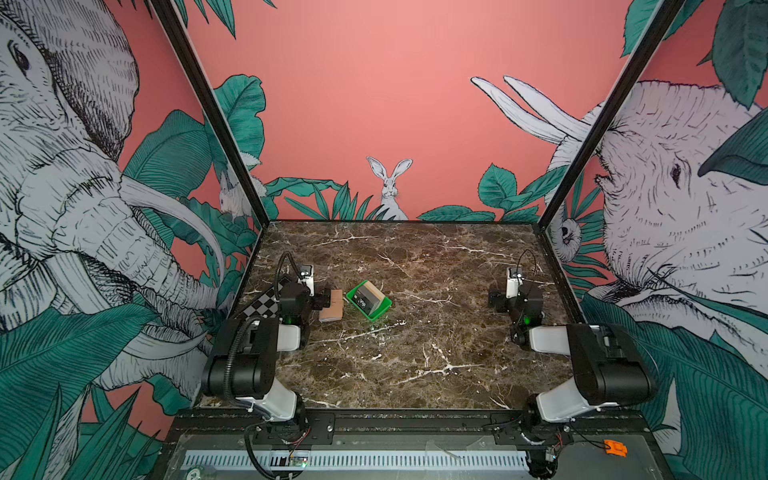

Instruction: Put the credit cards into the card holder

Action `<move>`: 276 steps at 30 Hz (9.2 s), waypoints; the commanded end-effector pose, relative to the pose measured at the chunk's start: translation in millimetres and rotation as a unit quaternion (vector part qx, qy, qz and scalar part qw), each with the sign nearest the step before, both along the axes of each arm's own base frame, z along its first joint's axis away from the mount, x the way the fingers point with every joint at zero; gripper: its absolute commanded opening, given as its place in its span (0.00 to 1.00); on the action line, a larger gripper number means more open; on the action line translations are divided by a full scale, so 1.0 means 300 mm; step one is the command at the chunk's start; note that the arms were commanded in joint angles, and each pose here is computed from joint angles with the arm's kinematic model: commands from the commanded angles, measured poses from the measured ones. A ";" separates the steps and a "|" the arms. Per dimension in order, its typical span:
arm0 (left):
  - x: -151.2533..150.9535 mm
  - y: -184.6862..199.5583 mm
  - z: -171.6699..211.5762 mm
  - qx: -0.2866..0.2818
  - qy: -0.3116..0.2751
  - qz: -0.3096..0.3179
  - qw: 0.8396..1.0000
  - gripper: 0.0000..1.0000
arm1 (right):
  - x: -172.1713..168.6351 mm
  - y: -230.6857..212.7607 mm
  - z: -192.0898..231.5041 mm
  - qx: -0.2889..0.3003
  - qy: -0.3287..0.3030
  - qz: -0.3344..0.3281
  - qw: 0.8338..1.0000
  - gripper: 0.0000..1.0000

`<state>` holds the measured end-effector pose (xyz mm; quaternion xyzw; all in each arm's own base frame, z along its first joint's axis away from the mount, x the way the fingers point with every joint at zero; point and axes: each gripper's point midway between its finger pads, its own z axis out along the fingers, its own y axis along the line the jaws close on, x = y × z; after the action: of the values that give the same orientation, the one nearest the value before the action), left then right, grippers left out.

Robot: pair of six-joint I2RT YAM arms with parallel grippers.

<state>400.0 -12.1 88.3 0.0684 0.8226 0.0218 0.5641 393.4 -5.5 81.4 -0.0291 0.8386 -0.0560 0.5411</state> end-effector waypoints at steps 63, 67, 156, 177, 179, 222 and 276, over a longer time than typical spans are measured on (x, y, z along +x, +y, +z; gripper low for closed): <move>-0.363 -0.509 0.024 -0.222 0.356 0.095 0.903 0.68 | -0.209 0.566 0.271 0.169 0.004 0.111 0.979 0.98; -0.349 -0.520 -0.013 -0.214 0.365 0.101 0.900 0.64 | -0.212 0.547 0.281 0.163 -0.001 0.101 0.981 0.98; -0.157 -1.029 -0.053 -0.152 0.374 -0.010 0.915 0.28 | -0.207 0.464 0.286 0.131 0.000 0.038 0.991 0.95; -0.346 -0.382 0.032 -0.083 0.377 0.078 0.919 0.38 | -0.213 0.523 0.274 0.147 0.013 0.082 0.986 0.93; -0.338 -0.353 0.019 -0.079 0.378 0.080 0.919 0.38 | -0.213 0.524 0.276 0.147 0.012 0.083 0.986 0.93; -0.165 -0.257 -0.200 -0.074 0.450 0.022 0.889 0.72 | -0.203 0.534 0.245 0.142 0.026 0.083 0.986 0.93; -0.478 -1.054 -0.128 -0.184 0.398 -0.047 0.897 0.60 | -0.199 0.509 0.250 0.129 0.020 0.067 0.989 0.93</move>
<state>248.4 -317.9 40.8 0.0285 0.9689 -0.1713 0.1765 328.0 143.1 133.9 -0.0184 0.8613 0.0826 0.5009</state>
